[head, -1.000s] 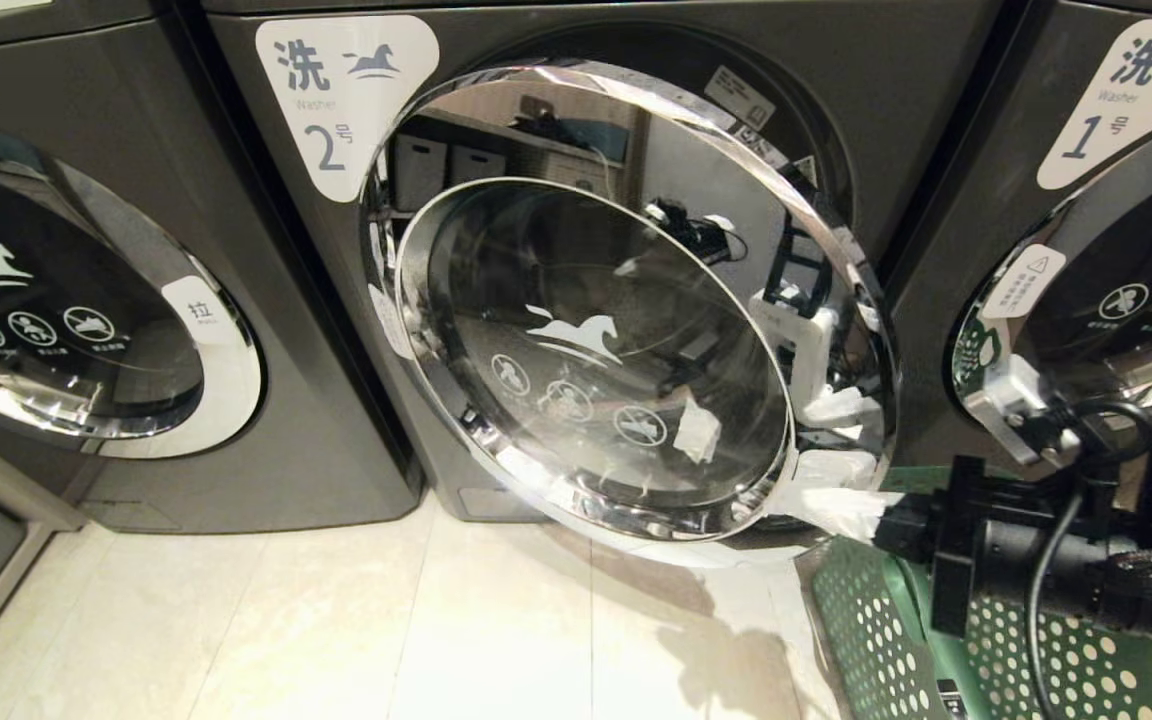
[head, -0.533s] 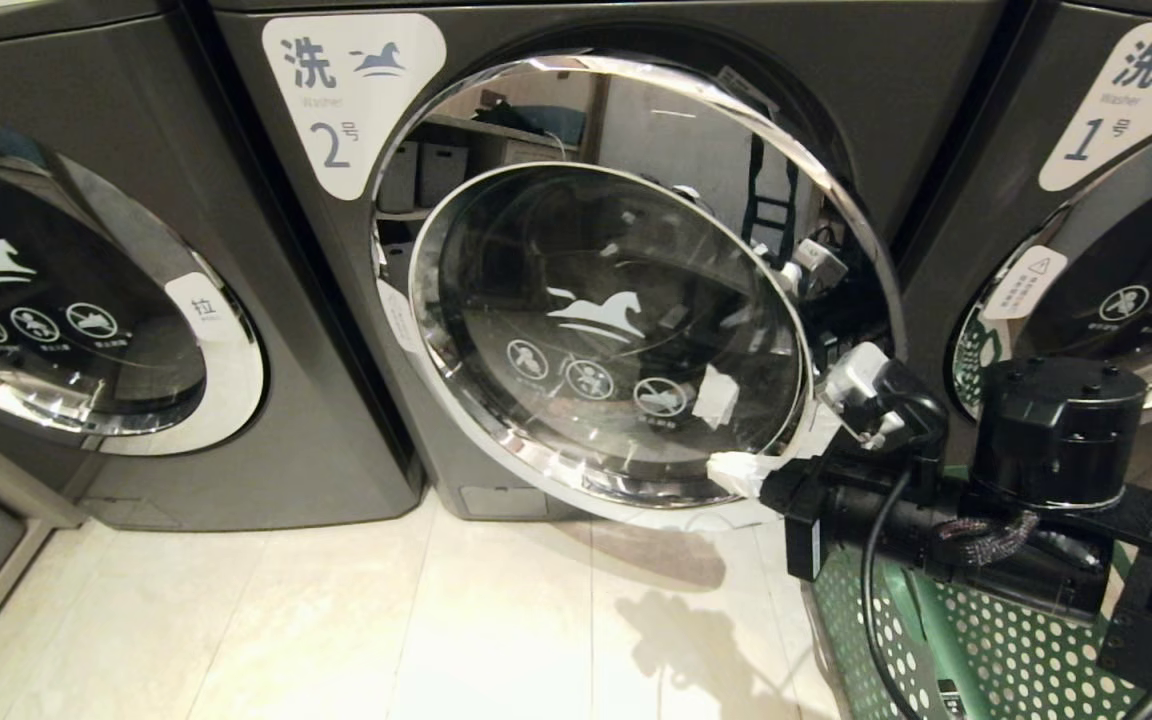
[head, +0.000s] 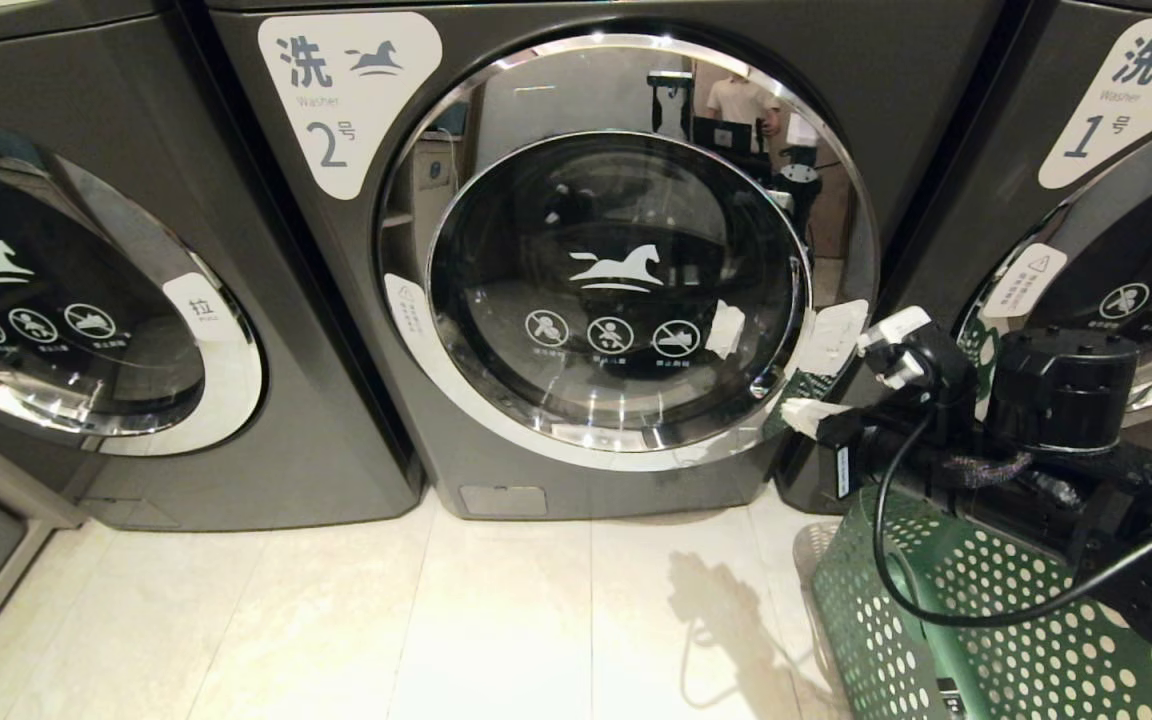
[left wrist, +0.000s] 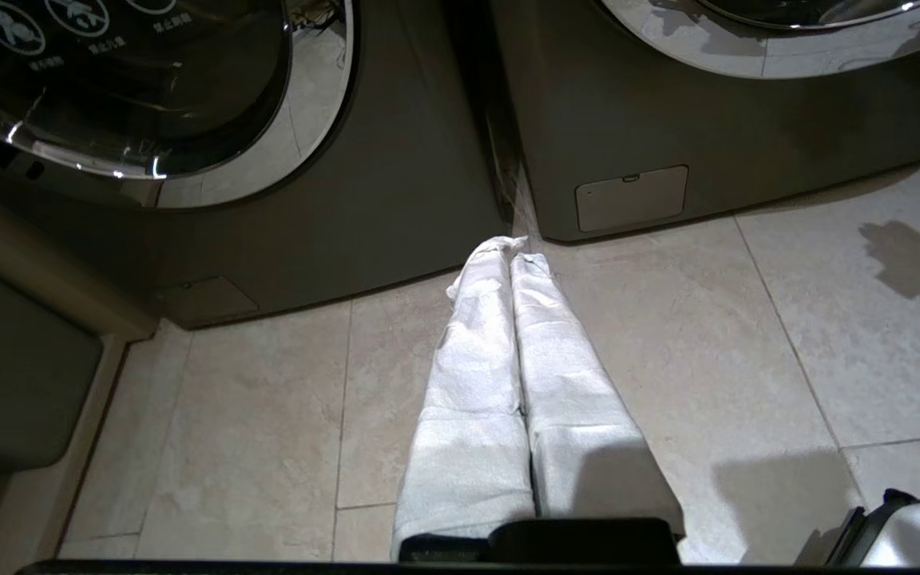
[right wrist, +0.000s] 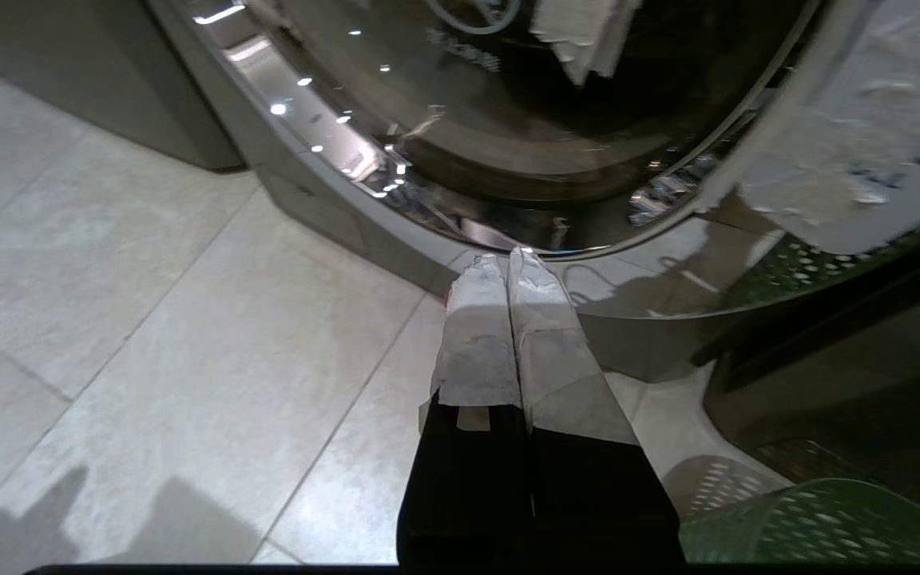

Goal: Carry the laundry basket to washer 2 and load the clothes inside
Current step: Press the washing machine door tightly with the right hand

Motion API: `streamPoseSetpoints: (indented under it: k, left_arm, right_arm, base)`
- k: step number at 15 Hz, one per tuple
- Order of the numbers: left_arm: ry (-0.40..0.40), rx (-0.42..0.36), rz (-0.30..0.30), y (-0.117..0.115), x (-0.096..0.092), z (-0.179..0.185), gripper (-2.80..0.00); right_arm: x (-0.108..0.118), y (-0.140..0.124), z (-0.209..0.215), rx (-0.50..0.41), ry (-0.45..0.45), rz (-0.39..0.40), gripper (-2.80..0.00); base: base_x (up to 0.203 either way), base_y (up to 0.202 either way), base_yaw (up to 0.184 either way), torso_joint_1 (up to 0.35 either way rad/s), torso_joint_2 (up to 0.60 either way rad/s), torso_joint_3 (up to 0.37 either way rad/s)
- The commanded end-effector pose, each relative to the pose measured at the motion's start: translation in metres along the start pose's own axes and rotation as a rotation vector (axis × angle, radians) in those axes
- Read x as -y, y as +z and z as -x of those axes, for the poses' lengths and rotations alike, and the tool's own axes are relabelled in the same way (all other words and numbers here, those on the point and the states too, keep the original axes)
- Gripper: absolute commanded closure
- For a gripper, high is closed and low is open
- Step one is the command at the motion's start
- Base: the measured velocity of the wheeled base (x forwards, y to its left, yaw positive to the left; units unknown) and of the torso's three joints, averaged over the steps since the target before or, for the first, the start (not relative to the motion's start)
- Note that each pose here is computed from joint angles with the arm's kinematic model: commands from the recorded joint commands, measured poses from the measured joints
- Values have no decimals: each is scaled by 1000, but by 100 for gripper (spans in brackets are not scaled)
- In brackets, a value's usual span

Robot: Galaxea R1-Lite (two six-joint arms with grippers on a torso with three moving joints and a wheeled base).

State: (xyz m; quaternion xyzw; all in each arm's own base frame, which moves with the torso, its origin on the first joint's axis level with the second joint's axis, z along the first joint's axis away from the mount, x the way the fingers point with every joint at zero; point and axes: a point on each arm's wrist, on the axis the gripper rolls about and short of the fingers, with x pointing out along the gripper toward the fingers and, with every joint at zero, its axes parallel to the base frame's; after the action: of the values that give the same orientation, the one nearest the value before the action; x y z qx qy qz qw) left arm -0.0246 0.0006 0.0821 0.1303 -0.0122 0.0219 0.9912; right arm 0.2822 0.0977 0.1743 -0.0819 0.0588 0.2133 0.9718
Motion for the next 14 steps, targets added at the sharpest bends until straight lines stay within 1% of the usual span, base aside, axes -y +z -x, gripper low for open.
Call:
streamPoseSetpoints:
  k: [1, 2, 4, 5, 6, 7, 14]
  left_arm:
    - [23, 14, 115, 1, -1, -1, 0]
    - [39, 24, 181, 1, -1, -1, 0]
    - [37, 35, 286, 1, -1, -1, 0]
    - [10, 32, 300, -1, 0, -2, 0]
    - [-12, 16, 263, -7, 2, -4, 0]
    - [-23, 39, 218, -7, 3, -4, 0]
    - [-25, 37, 206, -7, 3, -4, 0]
  right_arm:
    - [30, -1, -9, 1, -120, -12, 0]
    - [41, 2, -12, 10, -168, -16, 0]
    - [53, 6, -21, 30, -208, -16, 0]
    - [57, 9, -24, 44, -217, -14, 0]
    - [58, 9, -28, 47, -219, -13, 0]
    - [60, 9, -32, 54, -221, -11, 0]
    - [71, 9, -64, 101, -251, -4, 0]
  base:
    - [0, 0, 0, 0, 0, 0]
    - [0, 0, 0, 0, 0, 0]
    - [0, 0, 0, 0, 0, 0]
    - [0, 0, 0, 0, 0, 0]
    - [0, 0, 0, 0, 0, 0]
    - [0, 0, 0, 0, 0, 0]
    - [0, 0, 0, 0, 0, 0]
